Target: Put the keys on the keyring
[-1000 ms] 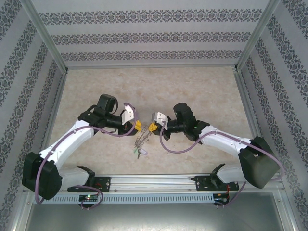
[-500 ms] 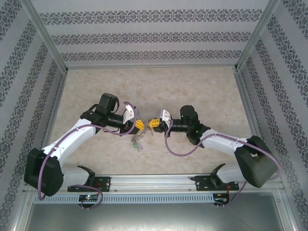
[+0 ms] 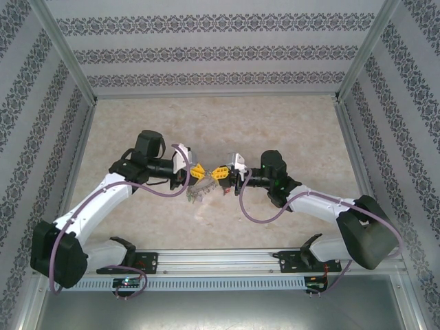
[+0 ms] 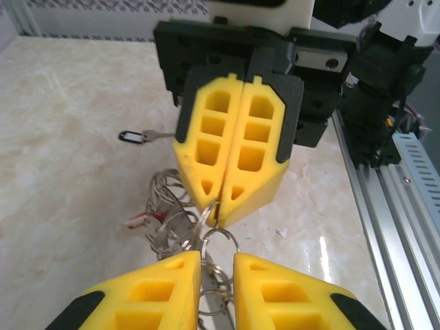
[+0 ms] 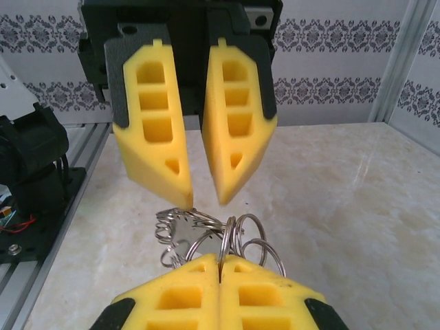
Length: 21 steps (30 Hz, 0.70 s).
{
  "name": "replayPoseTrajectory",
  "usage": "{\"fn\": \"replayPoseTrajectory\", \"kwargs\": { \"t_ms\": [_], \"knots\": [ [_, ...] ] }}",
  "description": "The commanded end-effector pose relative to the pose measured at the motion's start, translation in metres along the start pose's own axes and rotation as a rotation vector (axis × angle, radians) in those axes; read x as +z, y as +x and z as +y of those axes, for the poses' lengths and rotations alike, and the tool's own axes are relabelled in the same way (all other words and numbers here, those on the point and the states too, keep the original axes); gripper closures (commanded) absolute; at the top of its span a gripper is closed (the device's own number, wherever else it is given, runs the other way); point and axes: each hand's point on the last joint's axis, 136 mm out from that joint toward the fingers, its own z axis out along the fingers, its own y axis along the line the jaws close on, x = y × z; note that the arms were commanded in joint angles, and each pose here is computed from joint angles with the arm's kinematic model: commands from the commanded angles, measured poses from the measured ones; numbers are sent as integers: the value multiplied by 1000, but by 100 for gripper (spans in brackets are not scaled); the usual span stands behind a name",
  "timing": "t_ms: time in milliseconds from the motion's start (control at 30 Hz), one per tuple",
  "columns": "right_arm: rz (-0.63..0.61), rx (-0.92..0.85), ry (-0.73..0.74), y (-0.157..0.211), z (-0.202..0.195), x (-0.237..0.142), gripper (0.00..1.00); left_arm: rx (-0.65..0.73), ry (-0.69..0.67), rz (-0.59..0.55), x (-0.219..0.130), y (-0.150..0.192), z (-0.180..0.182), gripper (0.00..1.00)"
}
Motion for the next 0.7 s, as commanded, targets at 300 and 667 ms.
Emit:
{"fn": "replayPoseTrajectory", "kwargs": {
  "t_ms": [300,667],
  "knots": [
    [-73,-33,-86,-24,6,-6,100,9,-69,-26,-17,-9,3,70],
    [-10,-7,-77,-10,0,-4,100,-44,-184,14,-25,1,15,67]
  ]
}}
